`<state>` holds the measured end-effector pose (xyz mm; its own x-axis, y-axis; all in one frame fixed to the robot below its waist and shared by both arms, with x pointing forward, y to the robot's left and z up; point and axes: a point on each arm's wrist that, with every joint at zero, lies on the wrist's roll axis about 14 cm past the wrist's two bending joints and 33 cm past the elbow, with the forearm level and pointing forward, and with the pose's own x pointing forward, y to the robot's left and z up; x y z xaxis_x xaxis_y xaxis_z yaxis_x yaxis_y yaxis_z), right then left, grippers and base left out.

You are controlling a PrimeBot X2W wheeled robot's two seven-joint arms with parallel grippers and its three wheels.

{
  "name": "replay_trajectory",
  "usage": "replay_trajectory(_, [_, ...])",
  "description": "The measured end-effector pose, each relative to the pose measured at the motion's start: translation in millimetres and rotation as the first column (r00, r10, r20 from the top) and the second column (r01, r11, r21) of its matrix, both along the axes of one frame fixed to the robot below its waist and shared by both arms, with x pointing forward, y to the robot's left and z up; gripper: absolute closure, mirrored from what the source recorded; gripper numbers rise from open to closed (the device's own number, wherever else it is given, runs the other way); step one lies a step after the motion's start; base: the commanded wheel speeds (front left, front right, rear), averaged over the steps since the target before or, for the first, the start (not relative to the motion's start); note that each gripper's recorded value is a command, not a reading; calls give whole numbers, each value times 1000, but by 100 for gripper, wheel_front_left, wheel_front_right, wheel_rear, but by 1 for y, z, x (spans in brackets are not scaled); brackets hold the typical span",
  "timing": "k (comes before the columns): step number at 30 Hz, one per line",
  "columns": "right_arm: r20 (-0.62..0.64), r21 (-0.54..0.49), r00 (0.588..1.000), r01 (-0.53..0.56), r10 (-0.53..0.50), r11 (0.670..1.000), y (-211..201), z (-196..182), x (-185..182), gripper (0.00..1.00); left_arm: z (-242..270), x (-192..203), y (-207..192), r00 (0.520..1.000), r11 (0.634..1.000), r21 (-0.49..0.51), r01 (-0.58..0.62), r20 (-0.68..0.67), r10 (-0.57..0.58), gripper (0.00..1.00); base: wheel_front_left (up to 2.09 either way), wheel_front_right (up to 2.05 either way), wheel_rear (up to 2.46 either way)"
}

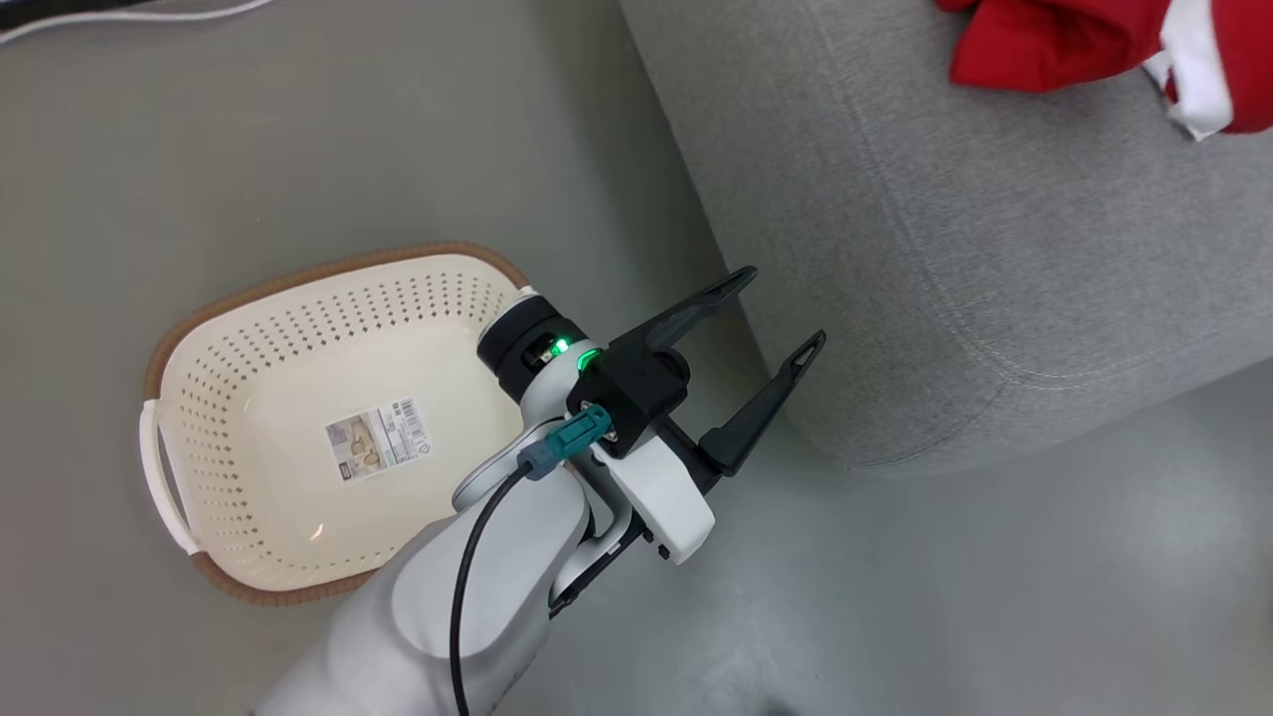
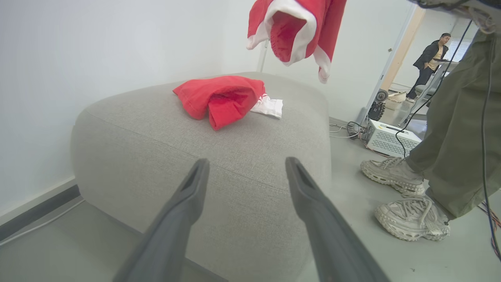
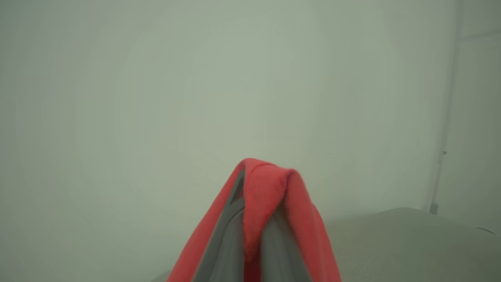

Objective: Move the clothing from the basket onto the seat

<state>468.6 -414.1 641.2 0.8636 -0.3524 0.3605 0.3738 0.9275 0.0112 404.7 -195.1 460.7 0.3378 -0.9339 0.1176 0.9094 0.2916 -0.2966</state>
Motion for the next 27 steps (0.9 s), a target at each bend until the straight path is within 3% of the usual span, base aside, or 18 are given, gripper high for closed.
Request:
replay_trajectory(8, [-50, -30, 997, 51, -53, 998, -26, -14, 46, 100, -25, 24, 17, 998, 998, 19, -58, -33, 59, 0, 0, 0, 0])
replay_trajectory(17, [-124, -81, 974, 180, -189, 980, -75, -32, 83, 100, -64, 40, 45, 988, 989, 78, -125, -83, 131, 0, 0, 0, 0])
replay_trajectory(27, [-214, 48, 949, 248, -232, 968, -88, -91, 108, 100, -89, 48, 68, 974, 976, 126, -177, -119, 192, 0, 0, 0, 0])
